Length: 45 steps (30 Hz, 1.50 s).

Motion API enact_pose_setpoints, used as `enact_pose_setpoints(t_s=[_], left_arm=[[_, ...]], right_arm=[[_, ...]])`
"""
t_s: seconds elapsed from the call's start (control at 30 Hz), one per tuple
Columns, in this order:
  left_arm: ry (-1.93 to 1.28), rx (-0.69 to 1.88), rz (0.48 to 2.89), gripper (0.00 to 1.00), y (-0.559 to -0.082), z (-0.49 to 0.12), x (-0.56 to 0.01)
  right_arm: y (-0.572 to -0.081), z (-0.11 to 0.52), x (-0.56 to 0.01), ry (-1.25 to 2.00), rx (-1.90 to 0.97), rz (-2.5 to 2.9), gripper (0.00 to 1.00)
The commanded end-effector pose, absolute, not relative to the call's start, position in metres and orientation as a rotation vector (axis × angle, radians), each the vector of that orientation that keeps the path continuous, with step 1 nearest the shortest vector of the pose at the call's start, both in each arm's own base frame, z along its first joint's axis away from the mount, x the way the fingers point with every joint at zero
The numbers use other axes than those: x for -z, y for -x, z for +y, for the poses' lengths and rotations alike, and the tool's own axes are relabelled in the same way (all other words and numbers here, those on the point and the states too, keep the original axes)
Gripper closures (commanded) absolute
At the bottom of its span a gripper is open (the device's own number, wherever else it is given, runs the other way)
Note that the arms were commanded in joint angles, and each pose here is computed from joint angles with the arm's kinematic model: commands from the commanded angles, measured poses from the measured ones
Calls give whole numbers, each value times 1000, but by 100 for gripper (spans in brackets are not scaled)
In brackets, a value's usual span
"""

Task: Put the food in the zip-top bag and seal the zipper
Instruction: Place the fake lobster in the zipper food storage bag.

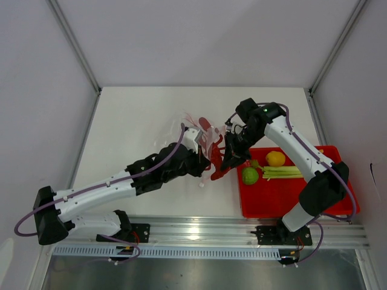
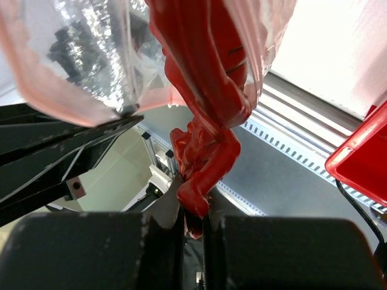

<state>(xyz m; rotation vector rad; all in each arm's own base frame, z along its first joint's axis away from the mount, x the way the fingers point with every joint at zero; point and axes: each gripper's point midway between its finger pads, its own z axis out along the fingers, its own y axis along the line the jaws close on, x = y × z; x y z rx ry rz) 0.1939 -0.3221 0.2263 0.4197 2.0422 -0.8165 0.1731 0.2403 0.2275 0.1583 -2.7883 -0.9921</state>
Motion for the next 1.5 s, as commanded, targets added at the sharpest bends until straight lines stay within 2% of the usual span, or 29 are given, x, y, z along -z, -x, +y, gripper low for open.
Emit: enact_pose_setpoints(t_s=[0.0, 0.47, 0.8, 1.07, 1.47], left_arm=[[-423, 881, 1985, 99, -190, -331, -256], [-570, 948, 2034, 100, -175, -350, -246], [-626, 988, 1984, 99, -170, -354, -254], [-616, 990, 1970, 99, -169, -349, -259], [-585, 989, 1972, 100, -169, -345, -260]], right_arm=[[-152, 223, -239, -145, 906, -2763, 92], [-168, 223, -240, -183, 869, -2834, 91], [-170, 225, -234, -180, 848, -2818, 87], [-170, 224, -226, -215, 788, -2840, 73], [-162, 214, -210, -185, 749, -2895, 69]])
